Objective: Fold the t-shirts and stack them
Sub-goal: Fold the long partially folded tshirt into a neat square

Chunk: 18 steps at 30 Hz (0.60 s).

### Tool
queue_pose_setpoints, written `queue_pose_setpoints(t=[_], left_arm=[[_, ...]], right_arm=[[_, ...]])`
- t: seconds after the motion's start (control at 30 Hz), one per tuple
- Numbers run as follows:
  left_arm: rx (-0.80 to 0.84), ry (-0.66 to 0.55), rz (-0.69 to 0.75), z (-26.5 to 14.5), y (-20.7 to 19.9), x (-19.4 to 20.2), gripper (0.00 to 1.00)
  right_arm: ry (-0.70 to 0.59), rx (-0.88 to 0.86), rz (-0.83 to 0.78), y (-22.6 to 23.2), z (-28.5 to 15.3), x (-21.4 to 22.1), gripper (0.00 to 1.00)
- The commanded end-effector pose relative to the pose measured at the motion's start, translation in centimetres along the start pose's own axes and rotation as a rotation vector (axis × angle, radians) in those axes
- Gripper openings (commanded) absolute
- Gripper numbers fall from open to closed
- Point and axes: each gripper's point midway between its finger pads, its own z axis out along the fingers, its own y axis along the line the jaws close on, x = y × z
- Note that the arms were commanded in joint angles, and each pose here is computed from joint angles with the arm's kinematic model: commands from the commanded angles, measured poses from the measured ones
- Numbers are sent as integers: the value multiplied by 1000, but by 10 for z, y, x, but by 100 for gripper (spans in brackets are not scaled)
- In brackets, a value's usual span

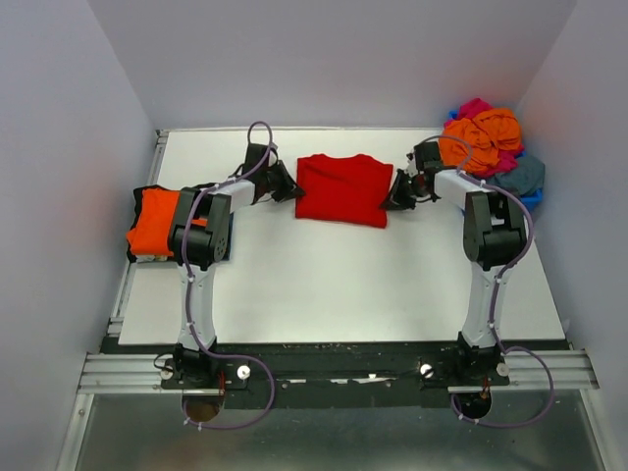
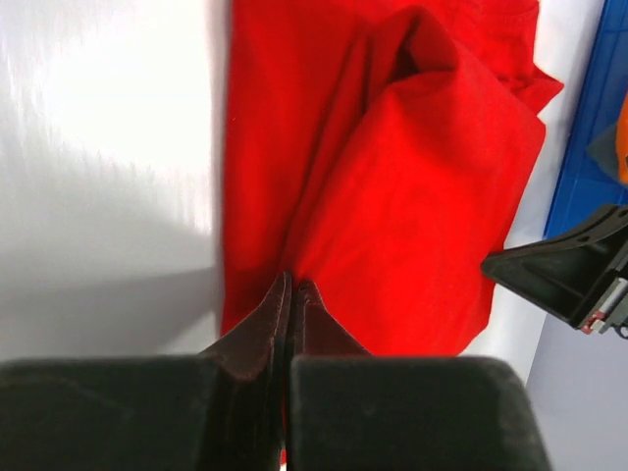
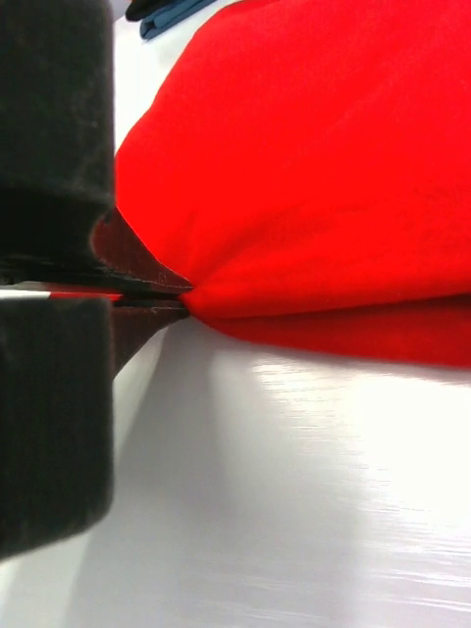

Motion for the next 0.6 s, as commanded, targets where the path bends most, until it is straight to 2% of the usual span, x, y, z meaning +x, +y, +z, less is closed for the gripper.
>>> queue_pose_setpoints(t=[0.0,0.17,0.37,0.43,0.5,0.53,0.57], left_arm=[[69,2,-3,-18,-8,22,0],[52,-14,-11,-57,3,66,0],[-36,10,33,-111,23,148,0],[-54,12,31,-131,35,171,1],[-78,22,36,-147,47,190,9],[-89,29,37,-155,52,198,20],[-99,36,39,-162,55,204,46]], right_arm=[[31,4,-34,6,-11,29,1],[30,-22,-34,8,-37,88,1],[76,-29,-29,-7,-74,179,1],[58,-11,-29,-15,-90,195,6],[27,18,-48,-22,-105,201,22],[16,26,-60,-23,-110,202,36],[4,29,-70,-22,-115,201,47]])
